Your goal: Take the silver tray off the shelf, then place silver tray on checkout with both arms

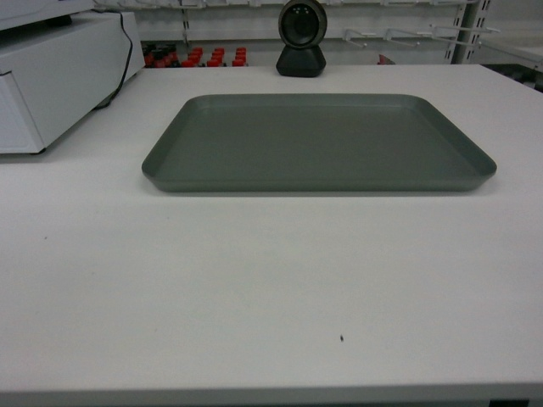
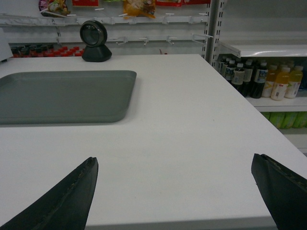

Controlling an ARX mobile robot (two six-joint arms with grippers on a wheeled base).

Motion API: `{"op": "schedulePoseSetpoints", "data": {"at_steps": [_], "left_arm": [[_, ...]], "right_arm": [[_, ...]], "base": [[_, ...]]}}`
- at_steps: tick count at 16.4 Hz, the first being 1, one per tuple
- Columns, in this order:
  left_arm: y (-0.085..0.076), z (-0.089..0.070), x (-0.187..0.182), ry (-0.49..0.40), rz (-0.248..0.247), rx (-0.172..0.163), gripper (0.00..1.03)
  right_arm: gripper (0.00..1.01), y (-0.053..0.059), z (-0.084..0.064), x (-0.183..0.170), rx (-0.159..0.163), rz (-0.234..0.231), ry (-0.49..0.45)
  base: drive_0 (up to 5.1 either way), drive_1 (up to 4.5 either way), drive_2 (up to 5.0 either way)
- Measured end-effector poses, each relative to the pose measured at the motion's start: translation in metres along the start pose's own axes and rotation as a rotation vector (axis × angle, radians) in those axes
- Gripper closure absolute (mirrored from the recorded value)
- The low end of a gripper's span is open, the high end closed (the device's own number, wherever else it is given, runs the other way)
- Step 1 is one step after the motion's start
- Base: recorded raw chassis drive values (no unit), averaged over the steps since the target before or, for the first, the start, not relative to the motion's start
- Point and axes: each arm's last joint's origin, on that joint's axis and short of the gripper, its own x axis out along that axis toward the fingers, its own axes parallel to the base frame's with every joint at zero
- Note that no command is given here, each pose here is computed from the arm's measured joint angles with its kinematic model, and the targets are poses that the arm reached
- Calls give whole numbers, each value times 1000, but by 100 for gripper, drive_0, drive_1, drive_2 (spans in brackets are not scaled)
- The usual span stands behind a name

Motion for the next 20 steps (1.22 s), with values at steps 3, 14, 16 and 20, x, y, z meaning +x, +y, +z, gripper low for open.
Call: {"op": "schedulePoseSetpoints", "data": {"at_steps": [3, 14, 16, 20], "left_arm": [[0, 0, 0, 0, 0, 0, 5], [0, 0, 0, -1, 0, 0, 5], [0, 0, 0, -1, 0, 0, 5], [0, 0, 0, -1, 0, 0, 5]], "right_arm": [[3, 0, 0, 0, 0, 0, 0], [3, 0, 1, 0, 0, 0, -5], [3, 0, 0, 0, 0, 0, 0], [3, 0, 0, 0, 0, 0, -1]], "base": [[-5, -425, 414], [-6, -259, 247], [0, 0, 0], [0, 0, 0]]}}
